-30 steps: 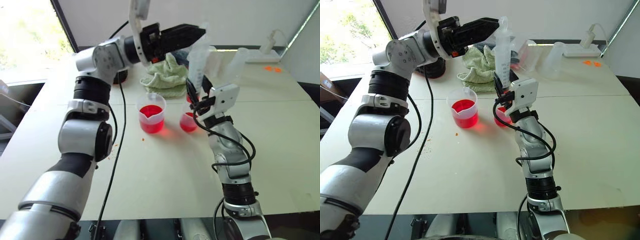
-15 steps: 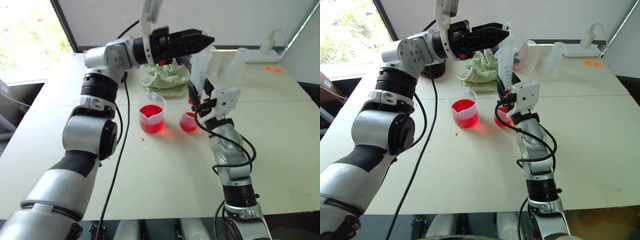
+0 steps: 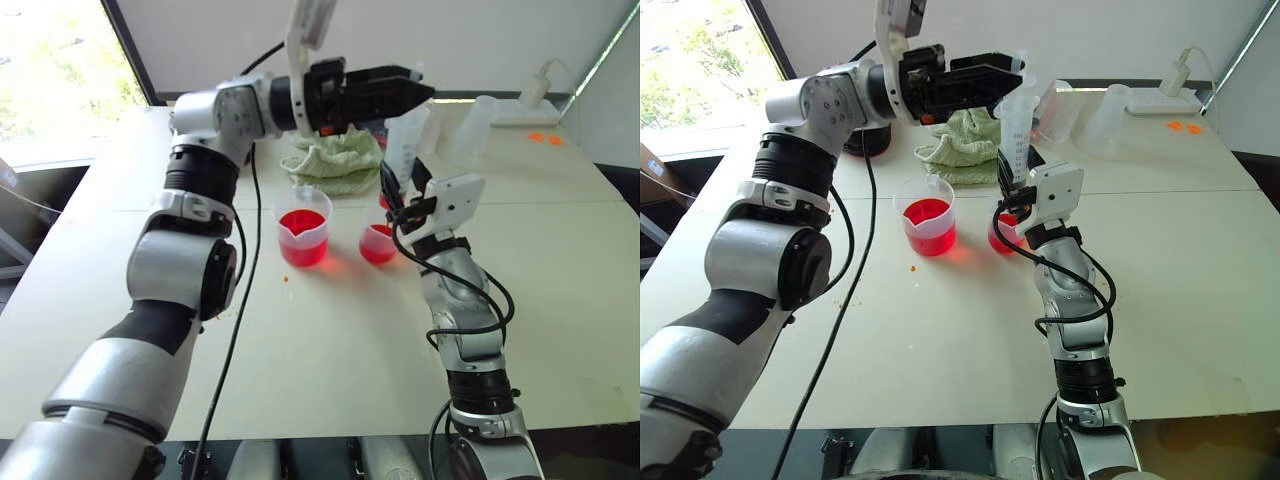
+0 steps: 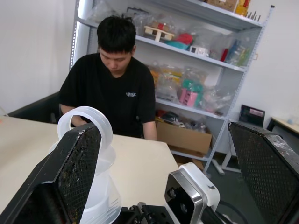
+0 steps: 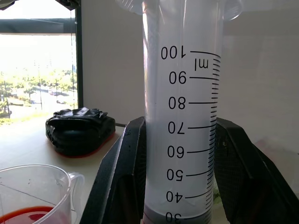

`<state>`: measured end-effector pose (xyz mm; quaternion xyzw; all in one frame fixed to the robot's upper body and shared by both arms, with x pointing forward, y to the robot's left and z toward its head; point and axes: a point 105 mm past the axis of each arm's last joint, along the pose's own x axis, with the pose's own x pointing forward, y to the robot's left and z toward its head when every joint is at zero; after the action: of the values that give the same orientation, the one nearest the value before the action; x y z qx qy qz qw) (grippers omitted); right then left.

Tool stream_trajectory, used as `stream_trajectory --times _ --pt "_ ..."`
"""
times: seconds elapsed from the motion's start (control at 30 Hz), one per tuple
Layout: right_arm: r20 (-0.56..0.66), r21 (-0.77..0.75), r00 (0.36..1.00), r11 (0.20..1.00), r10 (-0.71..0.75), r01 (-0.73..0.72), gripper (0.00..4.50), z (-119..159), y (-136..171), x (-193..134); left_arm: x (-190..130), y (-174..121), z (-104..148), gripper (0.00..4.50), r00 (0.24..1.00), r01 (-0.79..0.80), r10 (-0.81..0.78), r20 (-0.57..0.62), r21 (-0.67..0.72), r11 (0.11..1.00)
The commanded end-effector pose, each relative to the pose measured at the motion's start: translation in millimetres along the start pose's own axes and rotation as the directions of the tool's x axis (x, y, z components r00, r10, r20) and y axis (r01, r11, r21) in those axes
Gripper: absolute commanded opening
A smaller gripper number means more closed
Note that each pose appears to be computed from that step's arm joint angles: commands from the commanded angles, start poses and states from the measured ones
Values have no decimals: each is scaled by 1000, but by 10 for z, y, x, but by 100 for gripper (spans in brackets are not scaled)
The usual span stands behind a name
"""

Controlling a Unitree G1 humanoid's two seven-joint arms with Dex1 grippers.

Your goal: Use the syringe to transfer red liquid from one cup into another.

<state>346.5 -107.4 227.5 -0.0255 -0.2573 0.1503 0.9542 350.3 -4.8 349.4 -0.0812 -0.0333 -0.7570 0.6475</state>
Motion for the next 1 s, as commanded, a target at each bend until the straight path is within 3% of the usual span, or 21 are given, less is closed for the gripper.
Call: stream_trajectory --times 0.03,0.23,0.37,1.0 --pt "76 -16 997 1000 26 -25 141 185 49 36 82 -16 -55 448 999 12 -11 -45 18 1000" --pt "76 -16 997 1000 24 -22 141 185 48 34 85 11 -87 448 998 -3 4 -63 19 1000" --pt "76 -15 997 1000 23 -21 141 184 48 33 89 44 -102 323 997 -23 25 -75 33 999" --pt "82 -18 996 1000 19 -17 141 200 28 46 80 61 -184 323 995 -24 27 -92 28 999"
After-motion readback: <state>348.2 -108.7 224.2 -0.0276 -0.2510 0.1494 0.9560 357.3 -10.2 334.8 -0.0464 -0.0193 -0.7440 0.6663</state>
